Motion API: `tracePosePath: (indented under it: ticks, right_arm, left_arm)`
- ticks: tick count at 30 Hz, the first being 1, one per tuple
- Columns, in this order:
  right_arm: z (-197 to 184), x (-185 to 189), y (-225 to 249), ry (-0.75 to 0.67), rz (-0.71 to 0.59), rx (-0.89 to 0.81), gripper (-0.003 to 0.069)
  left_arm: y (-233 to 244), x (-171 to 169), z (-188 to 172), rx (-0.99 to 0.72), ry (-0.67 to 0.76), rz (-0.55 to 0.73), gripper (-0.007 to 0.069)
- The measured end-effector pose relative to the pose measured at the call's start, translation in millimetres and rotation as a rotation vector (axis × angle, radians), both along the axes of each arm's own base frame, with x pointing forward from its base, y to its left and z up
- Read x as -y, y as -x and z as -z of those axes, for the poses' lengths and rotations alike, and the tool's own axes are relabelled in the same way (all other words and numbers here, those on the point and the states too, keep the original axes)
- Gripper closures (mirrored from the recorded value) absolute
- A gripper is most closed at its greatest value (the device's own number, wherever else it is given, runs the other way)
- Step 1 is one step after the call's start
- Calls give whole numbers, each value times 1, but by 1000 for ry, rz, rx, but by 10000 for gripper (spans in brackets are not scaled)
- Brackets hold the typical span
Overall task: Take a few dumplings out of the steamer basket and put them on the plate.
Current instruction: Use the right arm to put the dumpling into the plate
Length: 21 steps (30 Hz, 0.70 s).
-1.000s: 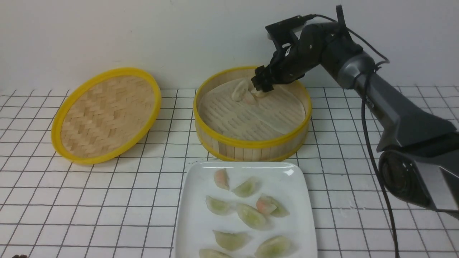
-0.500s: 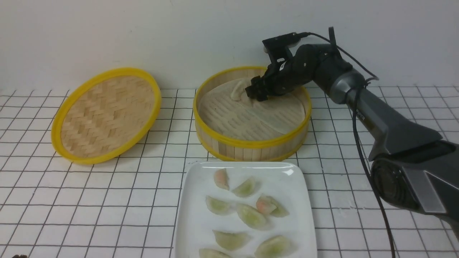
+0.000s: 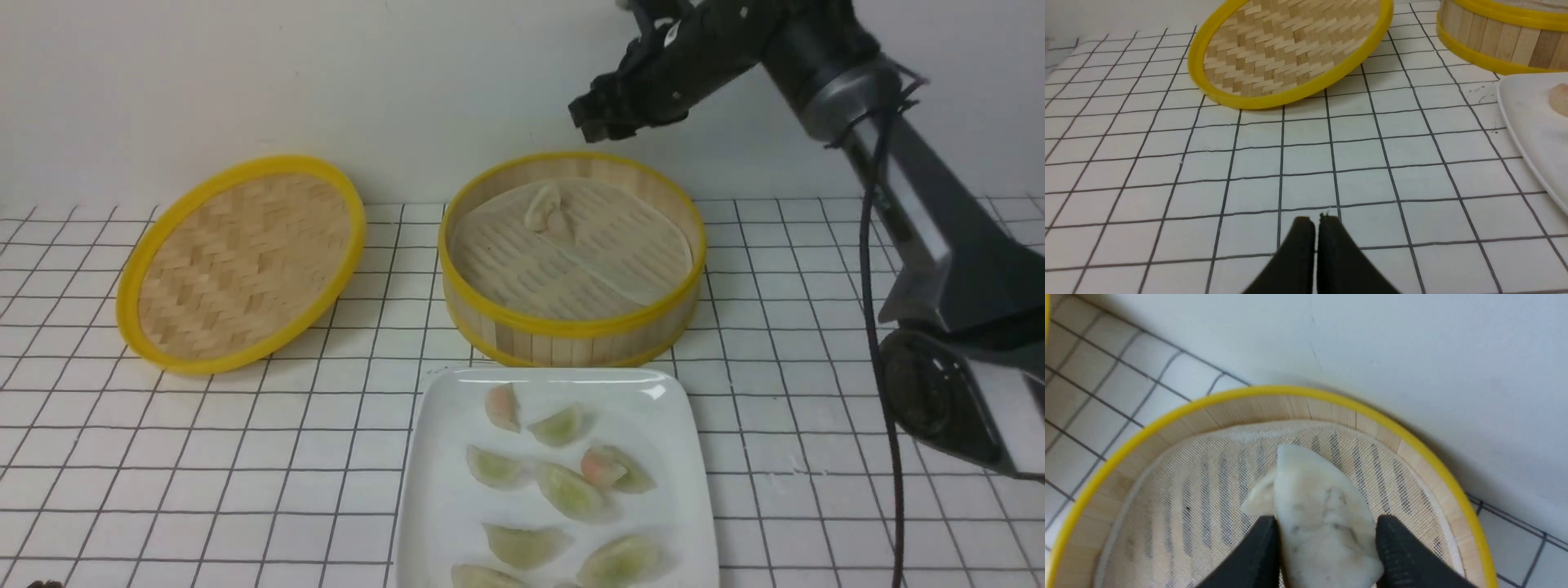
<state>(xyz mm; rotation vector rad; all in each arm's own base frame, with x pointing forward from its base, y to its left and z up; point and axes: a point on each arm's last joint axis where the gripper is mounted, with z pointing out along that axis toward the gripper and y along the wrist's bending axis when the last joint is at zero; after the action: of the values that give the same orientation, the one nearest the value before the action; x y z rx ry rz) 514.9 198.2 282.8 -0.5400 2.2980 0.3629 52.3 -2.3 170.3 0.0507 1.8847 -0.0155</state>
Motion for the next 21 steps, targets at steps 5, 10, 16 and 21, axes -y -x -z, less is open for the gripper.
tracePosePath:
  ticks: [5,10,16,21]
  right_arm:
    - [-45,7,31,-16,3,-60,383]
    - [-67,16,96,26,-27,-203,383]
    - [-8,13,158,125,-82,-456,383]
    - [61,0,163,155,-83,-534,375]
  left_arm:
    - [0,0,0,0,0,0,631]
    - [0,0,0,0,0,0,631]
    - [0,0,0,0,0,0,631]
    - [0,0,0,0,0,0,631]
